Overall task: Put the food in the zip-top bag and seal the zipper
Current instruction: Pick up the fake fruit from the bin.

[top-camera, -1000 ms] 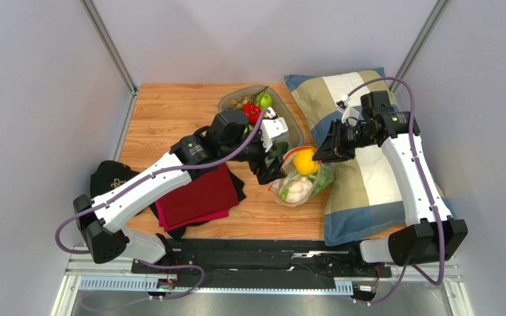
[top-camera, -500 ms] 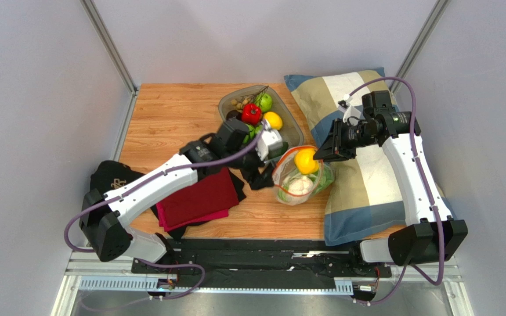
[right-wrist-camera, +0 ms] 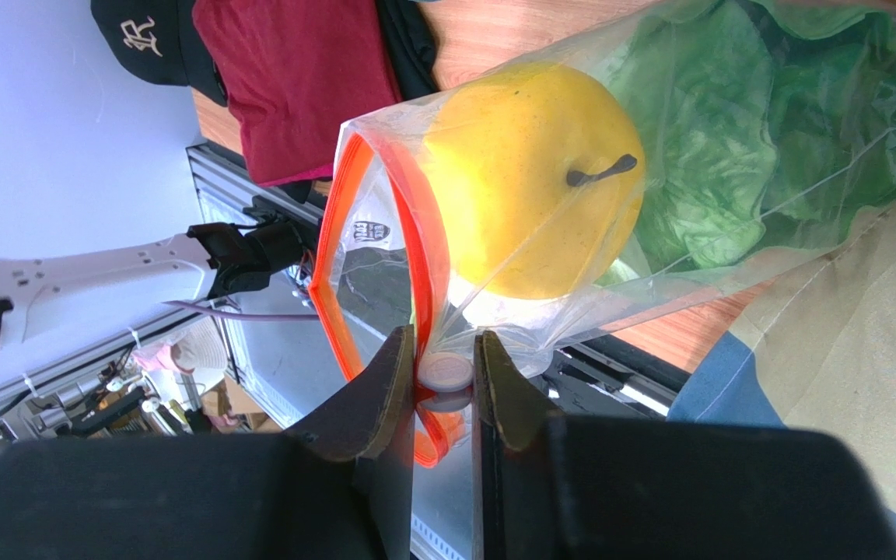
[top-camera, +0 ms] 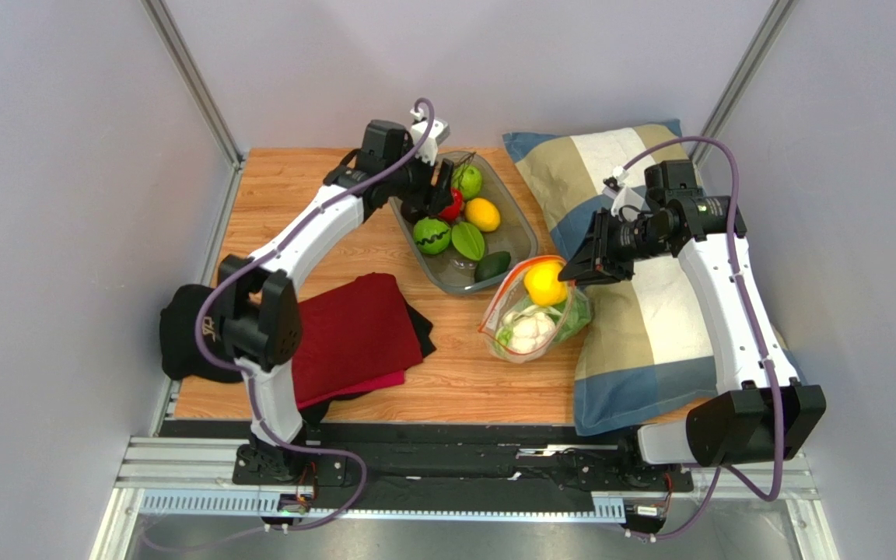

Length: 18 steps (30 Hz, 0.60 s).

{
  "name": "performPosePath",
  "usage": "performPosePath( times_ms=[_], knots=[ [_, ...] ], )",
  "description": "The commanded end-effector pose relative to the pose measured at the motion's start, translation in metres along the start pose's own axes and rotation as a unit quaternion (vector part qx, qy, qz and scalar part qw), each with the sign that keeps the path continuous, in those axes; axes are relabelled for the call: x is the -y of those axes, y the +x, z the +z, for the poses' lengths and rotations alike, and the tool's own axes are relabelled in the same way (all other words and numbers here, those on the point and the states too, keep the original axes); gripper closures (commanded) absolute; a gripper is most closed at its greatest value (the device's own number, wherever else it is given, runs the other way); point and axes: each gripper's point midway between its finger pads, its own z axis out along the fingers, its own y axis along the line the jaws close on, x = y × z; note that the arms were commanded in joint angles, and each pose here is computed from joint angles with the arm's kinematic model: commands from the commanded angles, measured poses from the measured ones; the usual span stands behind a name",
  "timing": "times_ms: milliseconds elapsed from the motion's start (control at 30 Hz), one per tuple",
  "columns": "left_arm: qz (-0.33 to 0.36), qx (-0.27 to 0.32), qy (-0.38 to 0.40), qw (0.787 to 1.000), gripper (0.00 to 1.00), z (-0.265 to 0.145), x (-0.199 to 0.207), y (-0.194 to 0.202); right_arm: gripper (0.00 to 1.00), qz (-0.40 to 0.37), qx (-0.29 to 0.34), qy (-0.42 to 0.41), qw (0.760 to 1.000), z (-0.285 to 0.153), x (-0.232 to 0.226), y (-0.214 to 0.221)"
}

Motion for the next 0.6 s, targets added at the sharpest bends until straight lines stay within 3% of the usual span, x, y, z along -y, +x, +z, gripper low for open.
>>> performPosePath(
  times_ms=[0,100,300,433,567],
  knots=[
    [0.034,-0.002,-0.098,0.995,0.26,0.023,-0.074,-0.014,1.00,-0.002,0.017,-0.002,1.000,-0.002,-0.001,-0.009],
    [0.054,-0.009,-0.130,0.990,0.30,0.039,-0.103,-0.013,1.00,0.001,0.018,-0.001,1.000,-0.002,0.001,-0.010],
    [0.075,-0.058,-0.129,0.987,0.50,0.062,-0.130,0.016,1.00,0.005,0.016,0.000,1.000,-0.001,0.004,-0.010],
    [0.098,-0.090,-0.096,0.987,0.51,0.070,-0.125,0.038,1.00,0.009,0.014,0.001,1.000,0.000,0.005,-0.011],
    [0.095,-0.135,-0.069,0.984,0.43,0.075,-0.118,0.068,1.00,0.010,0.014,0.000,1.000,0.001,0.005,-0.013]
  ],
)
